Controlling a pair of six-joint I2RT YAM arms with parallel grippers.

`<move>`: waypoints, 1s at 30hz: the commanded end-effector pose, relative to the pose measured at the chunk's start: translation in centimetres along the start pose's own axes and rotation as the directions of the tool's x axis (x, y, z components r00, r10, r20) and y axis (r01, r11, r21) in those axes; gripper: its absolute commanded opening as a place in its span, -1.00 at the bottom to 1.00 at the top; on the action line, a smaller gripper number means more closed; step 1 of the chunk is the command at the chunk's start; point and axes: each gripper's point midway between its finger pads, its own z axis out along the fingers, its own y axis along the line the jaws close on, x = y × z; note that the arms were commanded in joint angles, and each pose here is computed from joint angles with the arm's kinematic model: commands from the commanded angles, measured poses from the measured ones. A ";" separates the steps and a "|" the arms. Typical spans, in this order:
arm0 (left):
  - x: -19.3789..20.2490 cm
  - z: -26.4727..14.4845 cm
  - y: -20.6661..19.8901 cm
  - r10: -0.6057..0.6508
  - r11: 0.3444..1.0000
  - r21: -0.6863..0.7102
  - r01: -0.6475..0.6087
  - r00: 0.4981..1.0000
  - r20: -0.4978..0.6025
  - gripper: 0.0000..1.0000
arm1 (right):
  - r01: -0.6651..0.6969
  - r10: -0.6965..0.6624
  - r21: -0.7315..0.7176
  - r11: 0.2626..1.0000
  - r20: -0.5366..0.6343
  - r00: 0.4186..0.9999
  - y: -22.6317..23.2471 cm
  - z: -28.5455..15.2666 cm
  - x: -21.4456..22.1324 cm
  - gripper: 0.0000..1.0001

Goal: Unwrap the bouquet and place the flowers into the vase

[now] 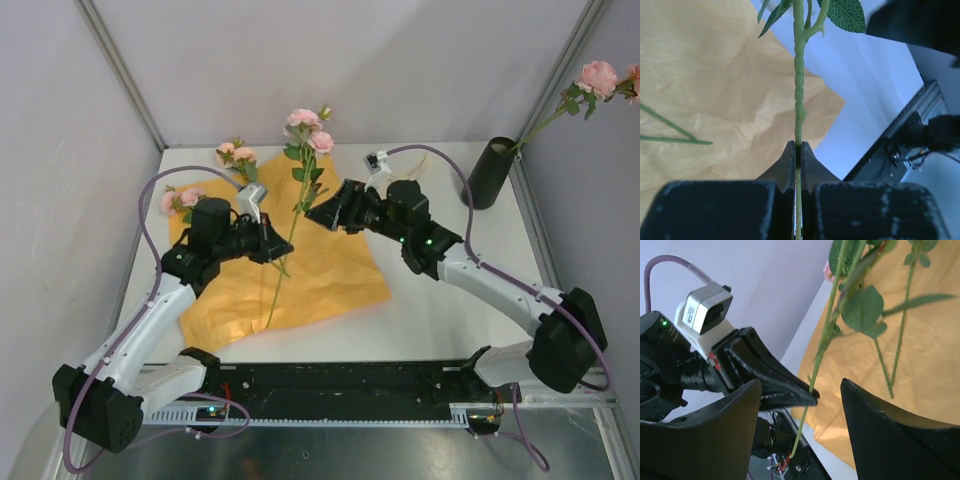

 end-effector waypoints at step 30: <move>1.9 -1.4 -2.8 0.143 0.986 0.095 -0.140 0.990 -0.018 0.97 | 0.268 -0.296 0.133 0.954 0.287 0.911 -0.3 -1.6 -9.1 -1.00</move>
